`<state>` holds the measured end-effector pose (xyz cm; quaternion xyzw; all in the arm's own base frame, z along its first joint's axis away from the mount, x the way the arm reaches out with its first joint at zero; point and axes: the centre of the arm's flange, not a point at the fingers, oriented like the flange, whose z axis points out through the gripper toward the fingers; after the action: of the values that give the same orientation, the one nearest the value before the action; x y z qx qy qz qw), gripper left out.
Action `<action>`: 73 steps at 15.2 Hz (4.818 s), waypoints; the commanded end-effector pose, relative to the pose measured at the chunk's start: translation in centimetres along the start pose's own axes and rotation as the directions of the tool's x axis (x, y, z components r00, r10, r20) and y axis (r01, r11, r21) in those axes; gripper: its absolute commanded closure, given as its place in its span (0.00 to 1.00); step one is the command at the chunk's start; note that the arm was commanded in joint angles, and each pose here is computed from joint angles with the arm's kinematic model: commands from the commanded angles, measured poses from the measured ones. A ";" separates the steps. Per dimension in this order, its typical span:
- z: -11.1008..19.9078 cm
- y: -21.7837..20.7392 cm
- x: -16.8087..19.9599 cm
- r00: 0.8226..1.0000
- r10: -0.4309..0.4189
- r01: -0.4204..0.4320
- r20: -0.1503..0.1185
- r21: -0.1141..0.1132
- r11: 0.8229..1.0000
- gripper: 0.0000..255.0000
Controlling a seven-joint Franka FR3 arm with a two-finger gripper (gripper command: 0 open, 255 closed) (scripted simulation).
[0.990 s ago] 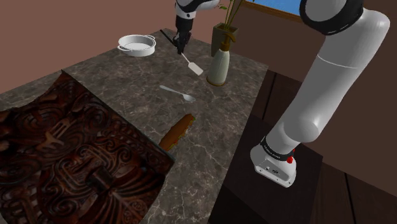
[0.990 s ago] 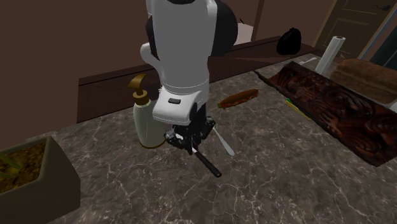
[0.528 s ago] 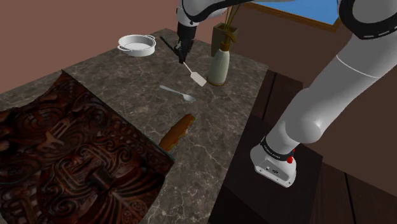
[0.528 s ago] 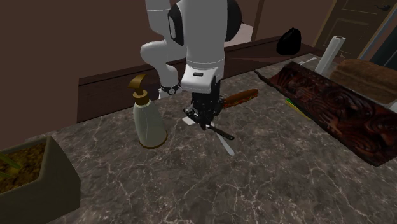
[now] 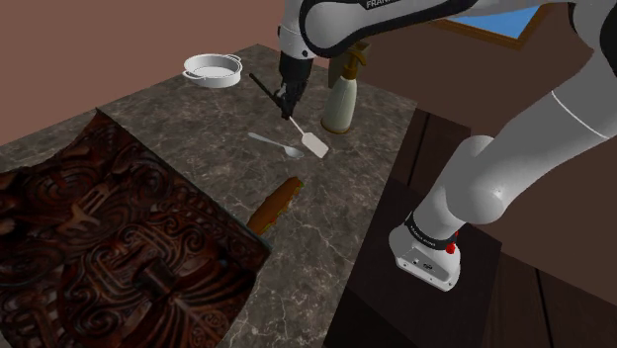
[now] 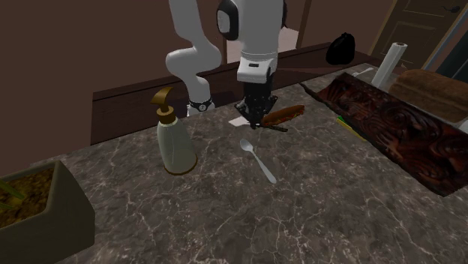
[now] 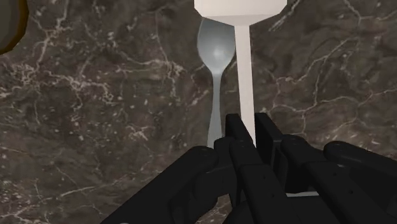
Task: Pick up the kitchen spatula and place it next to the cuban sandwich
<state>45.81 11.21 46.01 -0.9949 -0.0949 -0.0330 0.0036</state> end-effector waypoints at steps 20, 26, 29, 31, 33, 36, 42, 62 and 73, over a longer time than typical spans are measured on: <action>-0.9 -21.7 -17.0 1.000 0.001 -0.001 0.000 -0.001 1.000 1.00; -1.2 -28.0 -21.9 1.000 0.001 -0.001 0.000 -0.001 1.000 1.00; -0.8 -30.5 -23.9 1.000 0.001 -0.001 0.000 -0.001 1.000 1.00; 0.2 -30.5 -24.0 1.000 0.001 -0.001 0.000 -0.001 1.000 1.00; 1.3 -30.5 -24.1 1.000 0.001 -0.001 0.000 -0.001 1.000 1.00; 2.9 -30.5 -24.2 1.000 0.001 -0.001 0.000 -0.001 1.000 1.00; 6.0 -30.5 -24.4 1.000 0.001 -0.001 0.000 -0.001 1.000 1.00; 9.4 -30.5 -24.6 1.000 0.001 -0.001 0.000 -0.001 1.000 0.00; 4.4 -30.5 -24.6 1.000 0.001 -0.001 0.000 -0.001 1.000 0.00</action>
<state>16.24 36.58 40.03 -0.9950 -0.0942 -0.0330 0.0034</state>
